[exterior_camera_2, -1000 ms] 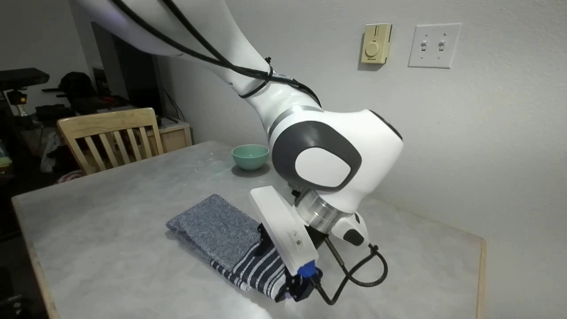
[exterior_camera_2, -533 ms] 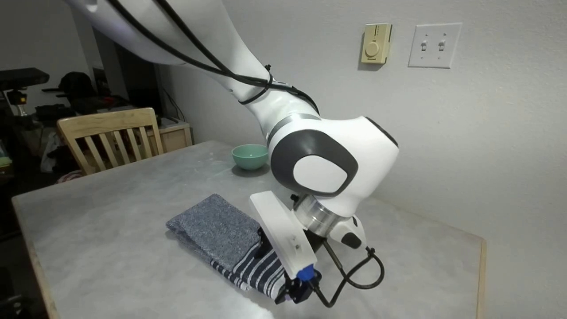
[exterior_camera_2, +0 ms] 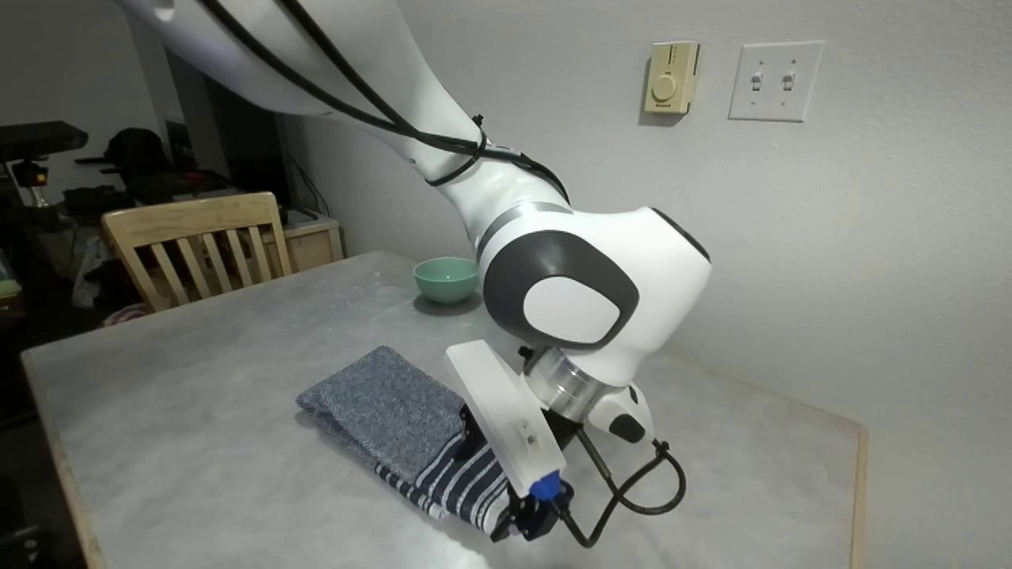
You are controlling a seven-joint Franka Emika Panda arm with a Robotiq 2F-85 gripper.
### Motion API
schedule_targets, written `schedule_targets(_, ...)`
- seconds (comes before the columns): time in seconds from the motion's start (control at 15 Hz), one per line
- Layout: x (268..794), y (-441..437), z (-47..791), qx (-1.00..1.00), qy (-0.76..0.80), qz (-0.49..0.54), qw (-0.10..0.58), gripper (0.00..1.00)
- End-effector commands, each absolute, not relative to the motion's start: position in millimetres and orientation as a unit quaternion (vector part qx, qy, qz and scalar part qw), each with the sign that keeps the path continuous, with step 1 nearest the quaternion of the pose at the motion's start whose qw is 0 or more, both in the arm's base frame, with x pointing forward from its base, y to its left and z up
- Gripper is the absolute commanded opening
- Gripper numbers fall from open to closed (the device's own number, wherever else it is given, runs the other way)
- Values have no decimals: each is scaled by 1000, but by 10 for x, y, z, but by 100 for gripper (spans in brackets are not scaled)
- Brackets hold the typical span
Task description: Unfold the towel from right to left
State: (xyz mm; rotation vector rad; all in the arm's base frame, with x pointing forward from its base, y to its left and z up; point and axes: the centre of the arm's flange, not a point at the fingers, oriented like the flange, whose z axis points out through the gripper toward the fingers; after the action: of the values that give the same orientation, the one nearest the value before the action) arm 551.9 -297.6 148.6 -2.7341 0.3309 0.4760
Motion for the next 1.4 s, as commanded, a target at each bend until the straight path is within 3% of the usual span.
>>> schedule_targets(0.0, 5569, -2980, 1435, -966, 117, 162, 165, 100)
schedule_targets(0.8, 5692, -3068, 1192, -968, 124, 139, 168, 100)
schedule_targets(1.0, 5704, -3089, 1201, -967, 127, 140, 172, 78)
schedule_targets(1.07, 5703, -3092, 1201, -966, 126, 141, 175, 78)
schedule_targets(1.2, 5702, -3131, 1213, -965, 128, 139, 180, 54)
schedule_targets(1.33, 5696, -3151, 1208, -964, 129, 139, 184, 49)
